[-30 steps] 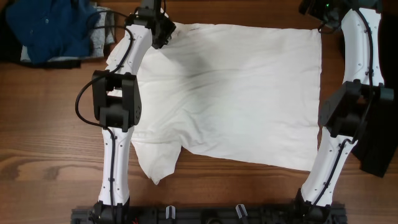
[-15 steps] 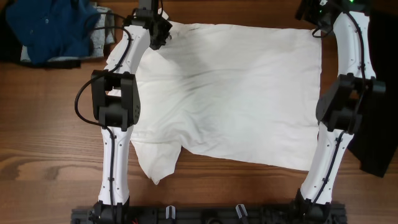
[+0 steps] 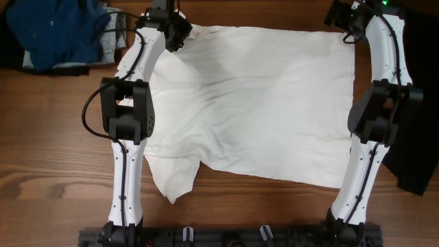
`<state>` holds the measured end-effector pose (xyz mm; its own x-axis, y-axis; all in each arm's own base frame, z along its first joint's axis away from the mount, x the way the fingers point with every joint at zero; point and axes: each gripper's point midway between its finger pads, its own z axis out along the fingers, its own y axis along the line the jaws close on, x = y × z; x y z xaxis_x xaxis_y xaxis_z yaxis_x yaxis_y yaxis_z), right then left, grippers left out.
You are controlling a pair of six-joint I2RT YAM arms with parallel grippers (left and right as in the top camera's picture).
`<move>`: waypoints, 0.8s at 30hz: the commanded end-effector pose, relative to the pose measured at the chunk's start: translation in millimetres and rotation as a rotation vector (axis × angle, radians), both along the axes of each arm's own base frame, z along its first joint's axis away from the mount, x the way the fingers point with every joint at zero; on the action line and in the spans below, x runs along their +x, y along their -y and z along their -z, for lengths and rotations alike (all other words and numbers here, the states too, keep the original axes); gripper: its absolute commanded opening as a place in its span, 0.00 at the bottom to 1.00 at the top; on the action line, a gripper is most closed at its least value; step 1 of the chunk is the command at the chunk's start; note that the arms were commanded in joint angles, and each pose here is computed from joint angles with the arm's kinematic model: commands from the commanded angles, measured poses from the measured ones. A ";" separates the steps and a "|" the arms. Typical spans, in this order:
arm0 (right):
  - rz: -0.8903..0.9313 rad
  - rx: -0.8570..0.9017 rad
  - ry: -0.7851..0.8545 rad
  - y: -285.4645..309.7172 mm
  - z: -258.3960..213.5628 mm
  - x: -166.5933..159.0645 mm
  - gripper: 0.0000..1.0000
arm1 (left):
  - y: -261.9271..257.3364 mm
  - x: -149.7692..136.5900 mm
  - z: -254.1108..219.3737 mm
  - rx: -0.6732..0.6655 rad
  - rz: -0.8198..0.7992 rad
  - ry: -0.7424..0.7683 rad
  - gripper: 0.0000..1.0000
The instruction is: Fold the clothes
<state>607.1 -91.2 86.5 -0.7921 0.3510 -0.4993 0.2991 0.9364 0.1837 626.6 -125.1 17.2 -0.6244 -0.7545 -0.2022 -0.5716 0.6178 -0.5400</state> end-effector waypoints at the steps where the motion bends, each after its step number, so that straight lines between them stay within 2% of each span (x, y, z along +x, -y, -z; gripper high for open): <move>1: 0.010 -0.010 -0.019 4.8 10.1 -1.2 0.99 | -0.8 -5.5 16.6 -0.006 0.006 -0.039 0.49; 4: 0.010 -0.009 -0.023 4.7 10.7 -2.2 1.00 | 0.7 -5.5 16.1 -0.014 0.011 -0.038 0.48; 9: 0.010 -0.010 -0.027 4.7 11.2 -3.1 1.00 | 6.0 -1.8 12.1 -0.044 0.028 -0.018 0.35; 16: 0.014 -0.015 -0.030 5.8 11.5 -3.6 1.00 | 6.5 2.2 9.6 -0.046 0.027 0.002 0.04; 24: 0.048 -0.069 -0.047 16.8 12.8 -7.0 0.99 | 6.0 4.1 8.3 -0.047 0.027 0.011 0.04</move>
